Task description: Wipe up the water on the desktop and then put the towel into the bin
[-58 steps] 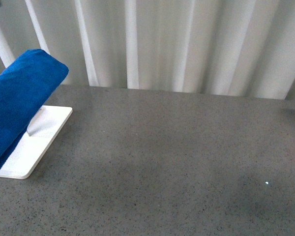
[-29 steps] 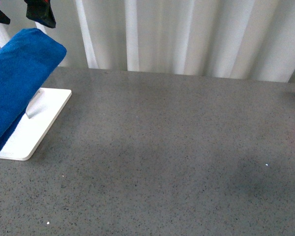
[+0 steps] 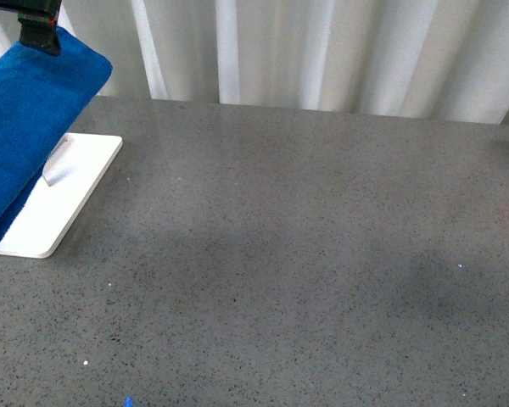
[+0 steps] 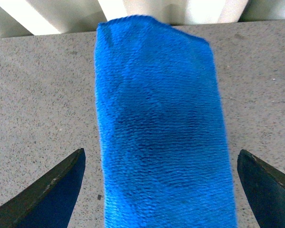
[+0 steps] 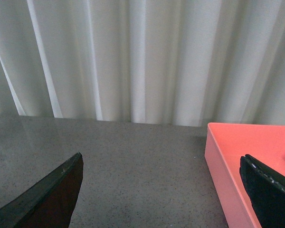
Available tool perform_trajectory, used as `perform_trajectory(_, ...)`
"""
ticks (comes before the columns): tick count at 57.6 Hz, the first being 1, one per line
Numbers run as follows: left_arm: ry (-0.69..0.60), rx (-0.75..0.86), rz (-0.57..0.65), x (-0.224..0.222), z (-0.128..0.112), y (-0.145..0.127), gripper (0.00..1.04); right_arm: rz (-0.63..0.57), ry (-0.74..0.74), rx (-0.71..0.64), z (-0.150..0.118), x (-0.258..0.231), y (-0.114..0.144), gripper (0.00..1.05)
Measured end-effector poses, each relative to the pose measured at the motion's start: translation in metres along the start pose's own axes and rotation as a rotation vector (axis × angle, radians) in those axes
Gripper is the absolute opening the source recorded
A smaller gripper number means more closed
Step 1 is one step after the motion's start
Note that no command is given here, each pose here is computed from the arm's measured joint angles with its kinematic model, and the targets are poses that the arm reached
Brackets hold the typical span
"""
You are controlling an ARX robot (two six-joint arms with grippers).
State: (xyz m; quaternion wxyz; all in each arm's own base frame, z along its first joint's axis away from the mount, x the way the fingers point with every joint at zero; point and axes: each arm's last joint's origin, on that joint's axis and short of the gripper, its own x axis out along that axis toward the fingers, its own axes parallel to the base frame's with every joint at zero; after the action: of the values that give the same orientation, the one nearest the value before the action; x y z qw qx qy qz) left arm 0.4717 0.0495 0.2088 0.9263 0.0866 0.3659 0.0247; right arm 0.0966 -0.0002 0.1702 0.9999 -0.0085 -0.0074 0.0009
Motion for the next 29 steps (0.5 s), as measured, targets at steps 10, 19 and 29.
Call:
perform_trajectory(10,0.022,-0.009,0.013,0.016,-0.009,0.01,0.98,0.0,0.0,0.0,0.0,0.0,0.0,0.98)
perform_trajectory(19,0.013,-0.007,0.005,0.026,-0.013,0.007,0.98,0.0,0.0,0.0,0.0,0.0,0.0,0.98)
perform_trajectory(29,0.008,0.009,0.016,0.029,-0.014,0.005,0.93,0.0,0.0,0.0,0.0,0.0,0.0,0.98)
